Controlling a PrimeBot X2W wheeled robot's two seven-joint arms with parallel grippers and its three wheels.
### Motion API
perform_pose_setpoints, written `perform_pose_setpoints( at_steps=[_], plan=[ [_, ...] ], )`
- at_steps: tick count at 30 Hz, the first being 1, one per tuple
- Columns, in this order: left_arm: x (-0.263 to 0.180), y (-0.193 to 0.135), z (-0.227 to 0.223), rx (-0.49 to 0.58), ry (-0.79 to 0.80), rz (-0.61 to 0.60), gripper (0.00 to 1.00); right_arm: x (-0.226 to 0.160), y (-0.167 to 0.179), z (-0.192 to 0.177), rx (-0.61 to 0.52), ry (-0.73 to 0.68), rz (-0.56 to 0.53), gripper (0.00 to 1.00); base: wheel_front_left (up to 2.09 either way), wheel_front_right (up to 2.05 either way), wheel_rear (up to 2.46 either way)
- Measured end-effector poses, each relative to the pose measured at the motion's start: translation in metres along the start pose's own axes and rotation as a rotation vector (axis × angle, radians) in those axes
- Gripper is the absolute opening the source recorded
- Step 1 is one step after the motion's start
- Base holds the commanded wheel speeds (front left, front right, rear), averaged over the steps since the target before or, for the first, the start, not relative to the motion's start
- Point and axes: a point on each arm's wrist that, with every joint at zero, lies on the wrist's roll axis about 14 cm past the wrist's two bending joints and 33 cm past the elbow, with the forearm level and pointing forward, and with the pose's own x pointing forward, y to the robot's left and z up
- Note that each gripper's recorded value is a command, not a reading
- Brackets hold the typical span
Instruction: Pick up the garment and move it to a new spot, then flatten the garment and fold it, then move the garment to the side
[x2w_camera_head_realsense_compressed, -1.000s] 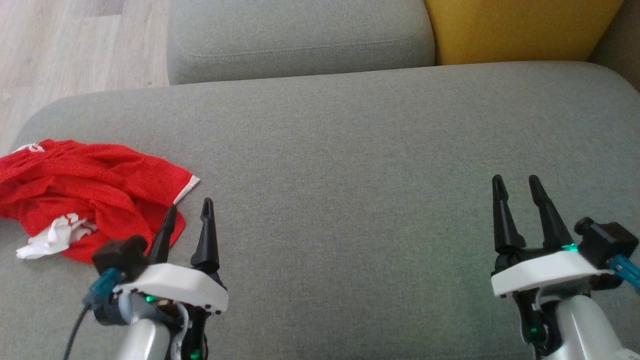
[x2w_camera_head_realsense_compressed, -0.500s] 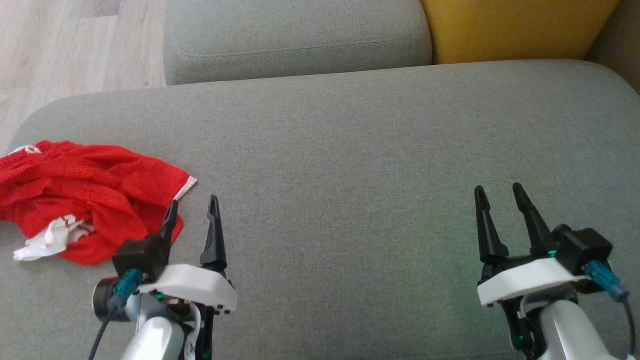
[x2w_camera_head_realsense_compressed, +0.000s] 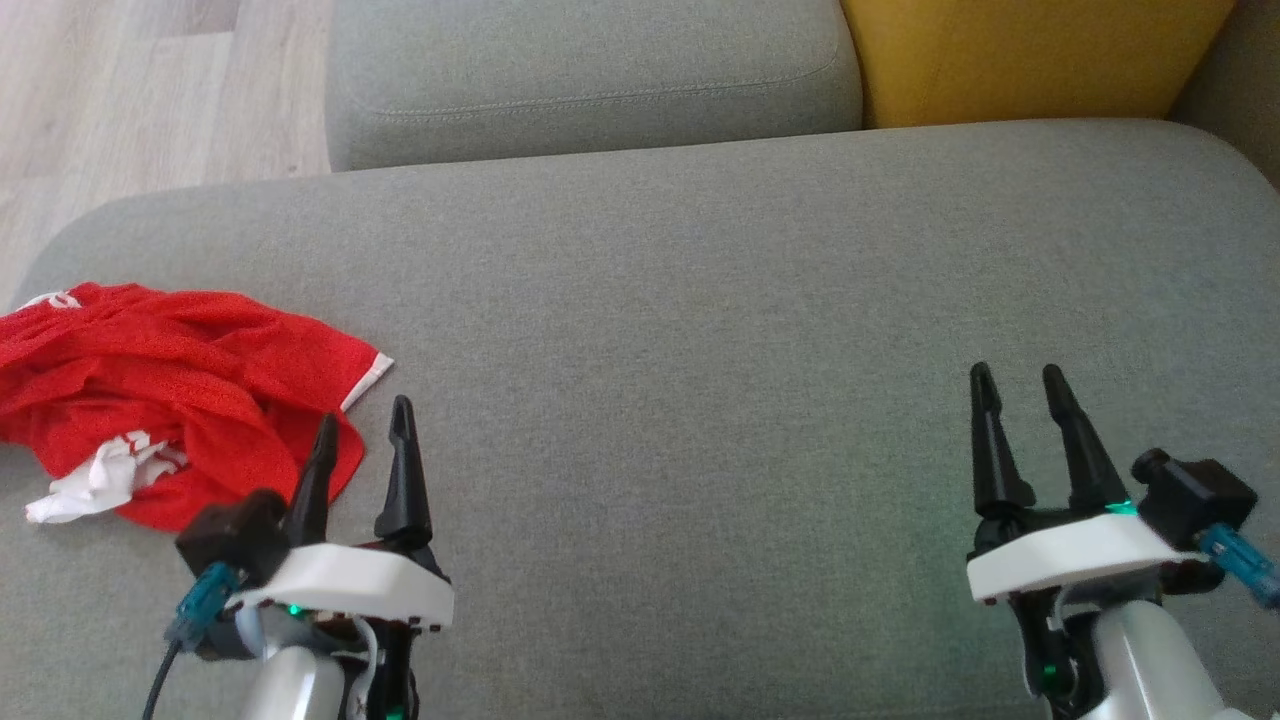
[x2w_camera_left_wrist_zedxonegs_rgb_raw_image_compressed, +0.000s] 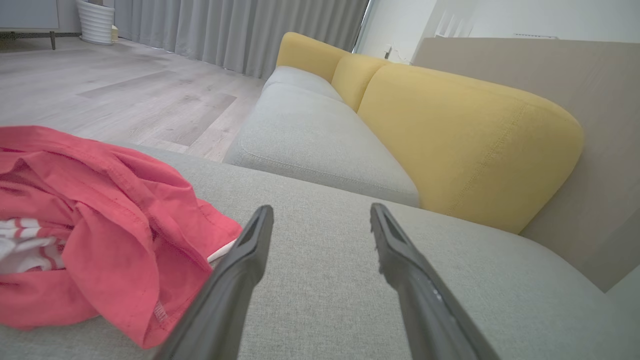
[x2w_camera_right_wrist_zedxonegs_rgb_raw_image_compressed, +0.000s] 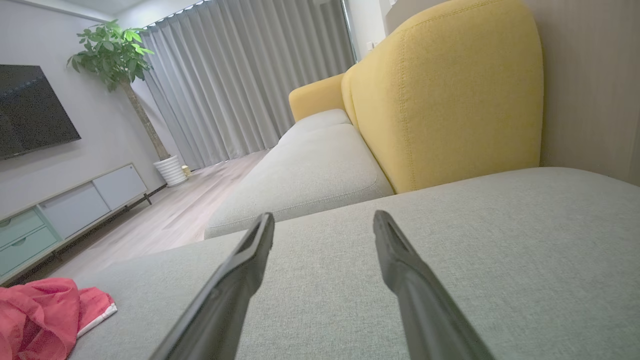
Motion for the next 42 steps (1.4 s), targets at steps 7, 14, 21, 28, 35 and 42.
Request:
perform_pose_setpoints(
  at_steps=[7,14,21,28,35,42],
  plan=[
    [-0.001,0.005,-0.003,0.046,-0.008,-0.002,1.00,0.001,-0.002,0.006,-0.001,-0.013,-0.006,1.00,0.00,0.00,0.00],
    [-0.001,-0.002,-0.003,0.114,-0.023,-0.035,1.00,0.001,0.001,0.004,-0.086,-0.004,0.009,1.00,0.00,0.00,0.00],
    [-0.001,-0.003,-0.004,0.115,-0.021,-0.029,1.00,0.002,0.001,0.004,-0.083,-0.002,0.011,1.00,0.00,0.00,0.00],
    [-0.006,0.007,0.000,0.118,-0.031,0.007,1.00,0.007,0.016,-0.001,-0.083,0.009,0.056,1.00,0.00,0.00,0.00],
    [-0.019,0.032,0.011,0.136,-0.059,0.090,1.00,0.016,0.050,-0.014,-0.076,0.037,0.159,1.00,0.00,0.00,0.00],
    [-0.041,0.070,0.027,0.146,-0.102,0.217,1.00,0.020,0.099,-0.035,-0.050,0.091,0.305,1.00,0.00,0.00,0.00]
  ],
)
